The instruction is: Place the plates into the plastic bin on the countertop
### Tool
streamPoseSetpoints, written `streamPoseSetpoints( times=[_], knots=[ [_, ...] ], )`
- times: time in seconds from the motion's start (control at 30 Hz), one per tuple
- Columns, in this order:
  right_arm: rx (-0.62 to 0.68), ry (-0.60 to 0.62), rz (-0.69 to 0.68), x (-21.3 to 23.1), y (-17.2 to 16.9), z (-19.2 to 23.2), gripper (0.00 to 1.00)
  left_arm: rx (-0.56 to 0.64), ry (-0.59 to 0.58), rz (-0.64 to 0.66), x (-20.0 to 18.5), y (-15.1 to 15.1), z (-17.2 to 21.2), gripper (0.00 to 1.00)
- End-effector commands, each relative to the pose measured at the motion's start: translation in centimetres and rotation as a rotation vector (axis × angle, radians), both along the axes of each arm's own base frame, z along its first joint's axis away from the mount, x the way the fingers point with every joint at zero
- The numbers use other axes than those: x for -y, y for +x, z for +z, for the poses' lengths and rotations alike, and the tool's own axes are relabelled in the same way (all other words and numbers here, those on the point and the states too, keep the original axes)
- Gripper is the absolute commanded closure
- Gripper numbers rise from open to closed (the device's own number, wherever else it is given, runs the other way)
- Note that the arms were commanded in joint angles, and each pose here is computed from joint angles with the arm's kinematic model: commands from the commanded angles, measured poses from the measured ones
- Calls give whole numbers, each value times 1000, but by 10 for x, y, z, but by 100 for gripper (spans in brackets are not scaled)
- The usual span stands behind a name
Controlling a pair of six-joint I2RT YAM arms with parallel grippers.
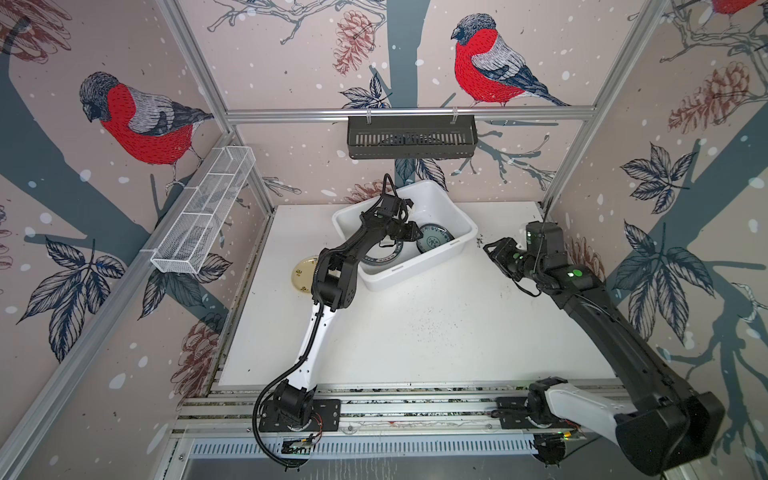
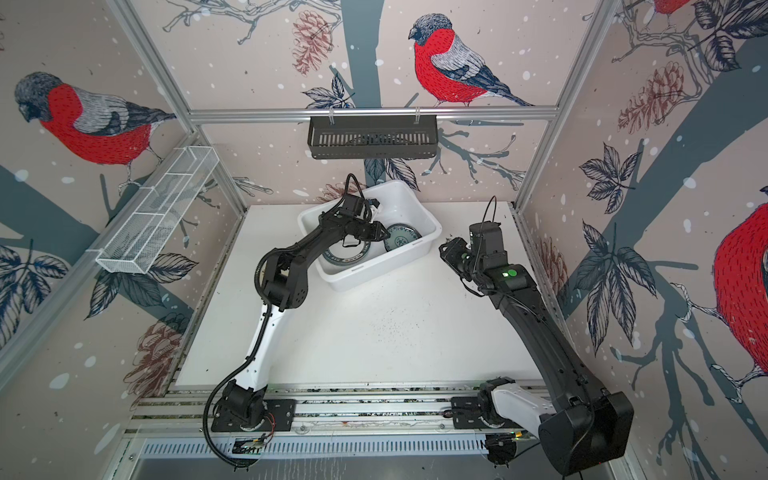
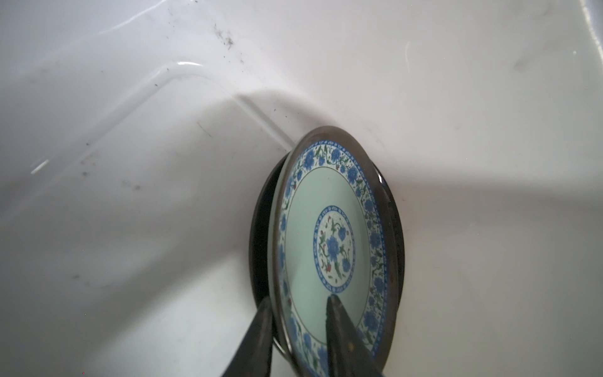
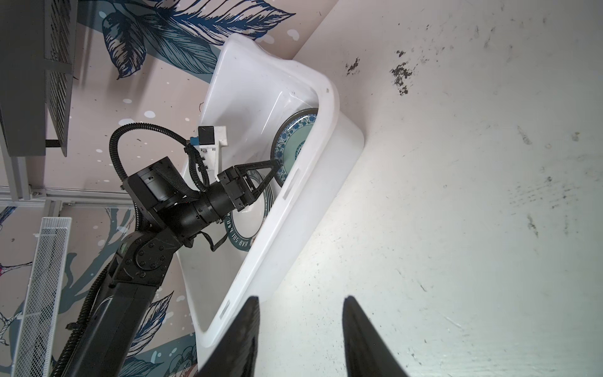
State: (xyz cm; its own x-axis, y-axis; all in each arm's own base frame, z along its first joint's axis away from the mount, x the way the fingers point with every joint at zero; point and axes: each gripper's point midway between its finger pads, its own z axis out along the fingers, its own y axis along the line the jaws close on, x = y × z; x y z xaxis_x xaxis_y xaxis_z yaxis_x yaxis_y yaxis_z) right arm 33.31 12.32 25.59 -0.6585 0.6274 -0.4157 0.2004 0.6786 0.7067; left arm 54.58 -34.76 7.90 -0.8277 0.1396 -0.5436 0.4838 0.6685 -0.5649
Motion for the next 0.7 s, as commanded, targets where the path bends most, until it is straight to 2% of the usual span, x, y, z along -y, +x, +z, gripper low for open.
streamPoseSetpoints(
  times=[0.0,0.2,0.5,0.67],
  knots=[
    [27,6,5,-2,2,6,57,27,-36,-36,9,-1,9,65],
    [30,8,6,-2,3,5,57,32,-47,-49,11,-3,14,54],
    [25,8,13,-4,6,3,57,36,-64,-66,13,-5,21,47],
    [27,10,15,-5,7,2,57,46,-47,-68,11,-5,22,38]
  ],
)
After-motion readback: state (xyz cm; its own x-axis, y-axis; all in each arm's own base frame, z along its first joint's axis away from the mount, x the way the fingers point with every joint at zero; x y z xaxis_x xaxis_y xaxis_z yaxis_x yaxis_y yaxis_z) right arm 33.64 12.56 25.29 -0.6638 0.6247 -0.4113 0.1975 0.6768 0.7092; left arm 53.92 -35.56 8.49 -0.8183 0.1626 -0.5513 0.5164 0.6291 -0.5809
